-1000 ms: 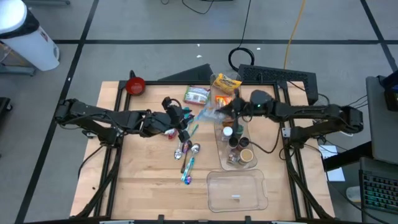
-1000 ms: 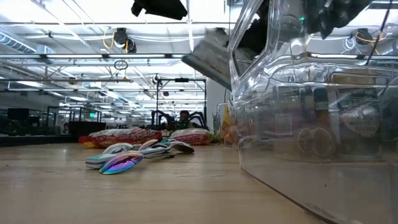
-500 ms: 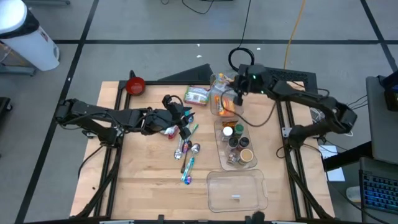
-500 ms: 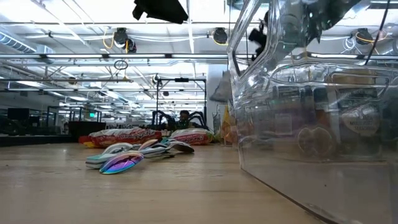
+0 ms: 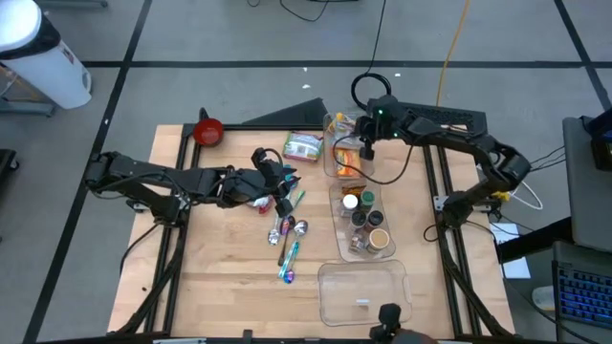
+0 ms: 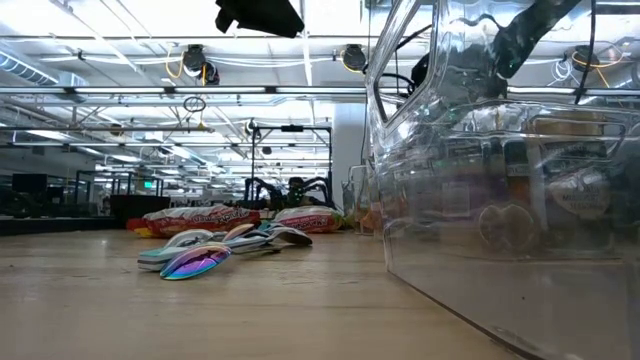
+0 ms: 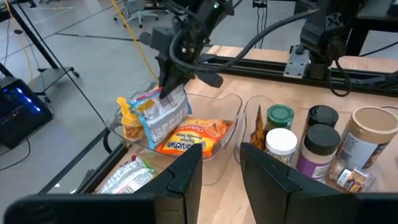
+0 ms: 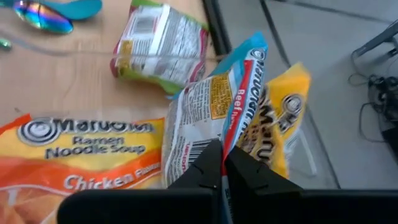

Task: Pick & Place Food Item
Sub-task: Put the blue noodle pack into the top transparent bin, then put the red noodle pack into the top transparent bin

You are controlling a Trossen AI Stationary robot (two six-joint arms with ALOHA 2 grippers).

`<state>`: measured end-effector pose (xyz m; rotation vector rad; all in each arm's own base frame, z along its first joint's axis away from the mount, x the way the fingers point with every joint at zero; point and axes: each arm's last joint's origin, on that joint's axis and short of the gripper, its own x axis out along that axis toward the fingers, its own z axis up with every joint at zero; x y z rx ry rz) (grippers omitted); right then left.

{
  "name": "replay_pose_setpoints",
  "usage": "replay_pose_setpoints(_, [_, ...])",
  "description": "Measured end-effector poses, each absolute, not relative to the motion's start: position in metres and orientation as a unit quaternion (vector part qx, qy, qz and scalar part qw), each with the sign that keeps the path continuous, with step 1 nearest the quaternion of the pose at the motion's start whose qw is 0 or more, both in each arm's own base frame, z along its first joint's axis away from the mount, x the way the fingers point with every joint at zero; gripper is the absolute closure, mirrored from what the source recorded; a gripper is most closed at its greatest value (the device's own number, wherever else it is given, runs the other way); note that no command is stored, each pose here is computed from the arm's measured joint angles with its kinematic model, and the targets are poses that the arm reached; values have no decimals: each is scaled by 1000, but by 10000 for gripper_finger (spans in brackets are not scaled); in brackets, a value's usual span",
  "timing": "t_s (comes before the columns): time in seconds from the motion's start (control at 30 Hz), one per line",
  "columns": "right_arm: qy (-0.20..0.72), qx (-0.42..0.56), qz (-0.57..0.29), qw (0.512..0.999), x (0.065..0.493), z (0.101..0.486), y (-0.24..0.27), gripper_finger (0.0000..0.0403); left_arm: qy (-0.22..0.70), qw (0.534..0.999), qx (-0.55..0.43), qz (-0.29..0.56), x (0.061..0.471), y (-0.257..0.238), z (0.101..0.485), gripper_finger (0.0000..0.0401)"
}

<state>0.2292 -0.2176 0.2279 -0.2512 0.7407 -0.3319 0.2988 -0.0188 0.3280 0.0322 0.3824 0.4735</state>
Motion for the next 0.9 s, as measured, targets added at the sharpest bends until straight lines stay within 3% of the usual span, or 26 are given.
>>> replay_pose_setpoints(0.33, [365, -80, -173, 911, 227, 227, -215, 389, 188, 954, 15, 234, 299, -19, 328, 283])
replay_pose_setpoints(0.53, [358, -94, -182, 911, 223, 238, -212, 310, 188, 954, 15, 234, 299, -19, 328, 283])
replay_pose_setpoints(0.73, [327, -97, -246, 907, 213, 267, -199, 219, 193, 952, 12, 236, 298, -19, 327, 283])
replay_pose_setpoints(0.9, [255, -69, -260, 929, 205, 301, -170, 177, 199, 949, 10, 243, 298, -15, 325, 283])
